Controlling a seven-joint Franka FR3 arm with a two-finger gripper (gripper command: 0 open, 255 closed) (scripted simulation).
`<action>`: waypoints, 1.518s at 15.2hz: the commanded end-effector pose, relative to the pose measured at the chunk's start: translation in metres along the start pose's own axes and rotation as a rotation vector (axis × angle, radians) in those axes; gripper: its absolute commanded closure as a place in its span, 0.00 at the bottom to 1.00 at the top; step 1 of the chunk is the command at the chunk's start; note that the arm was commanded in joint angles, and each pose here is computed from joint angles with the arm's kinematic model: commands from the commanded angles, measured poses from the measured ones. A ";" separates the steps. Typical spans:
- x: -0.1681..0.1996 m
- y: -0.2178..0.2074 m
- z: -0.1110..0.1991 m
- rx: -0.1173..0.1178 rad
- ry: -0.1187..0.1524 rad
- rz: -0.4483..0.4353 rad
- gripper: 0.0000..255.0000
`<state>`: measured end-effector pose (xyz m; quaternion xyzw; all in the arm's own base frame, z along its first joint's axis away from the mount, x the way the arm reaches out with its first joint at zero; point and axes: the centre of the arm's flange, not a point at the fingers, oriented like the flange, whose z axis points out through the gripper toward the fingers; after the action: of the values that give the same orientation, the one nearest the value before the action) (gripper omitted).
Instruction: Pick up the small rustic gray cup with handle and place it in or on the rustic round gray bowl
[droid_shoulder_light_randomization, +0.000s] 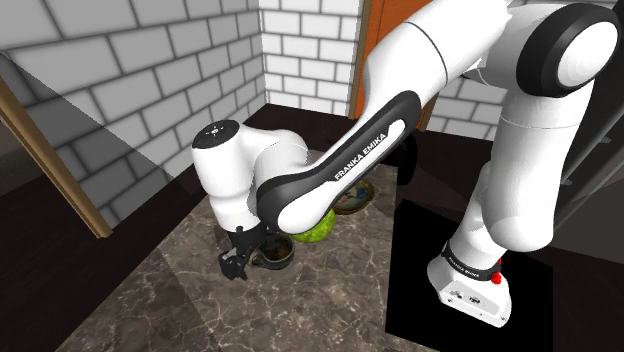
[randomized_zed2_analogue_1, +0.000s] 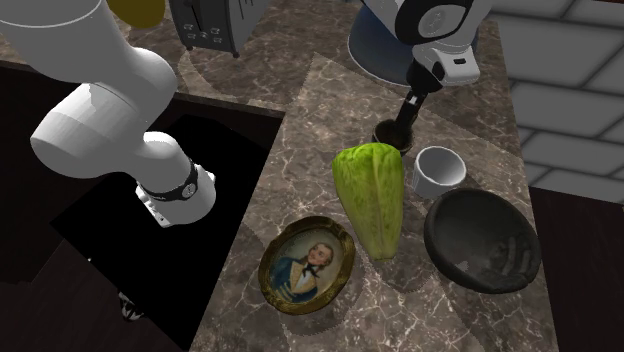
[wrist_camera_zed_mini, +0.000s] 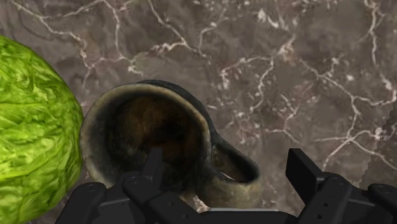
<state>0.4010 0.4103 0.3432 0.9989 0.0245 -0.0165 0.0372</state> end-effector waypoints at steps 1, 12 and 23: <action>0.000 0.000 0.000 0.000 0.000 0.000 0.00; 0.000 0.000 -0.005 0.000 0.000 0.000 1.00; -0.002 0.005 -0.063 0.000 0.000 0.000 1.00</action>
<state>0.4017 0.4094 0.4002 0.9989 0.0245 -0.0164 0.0372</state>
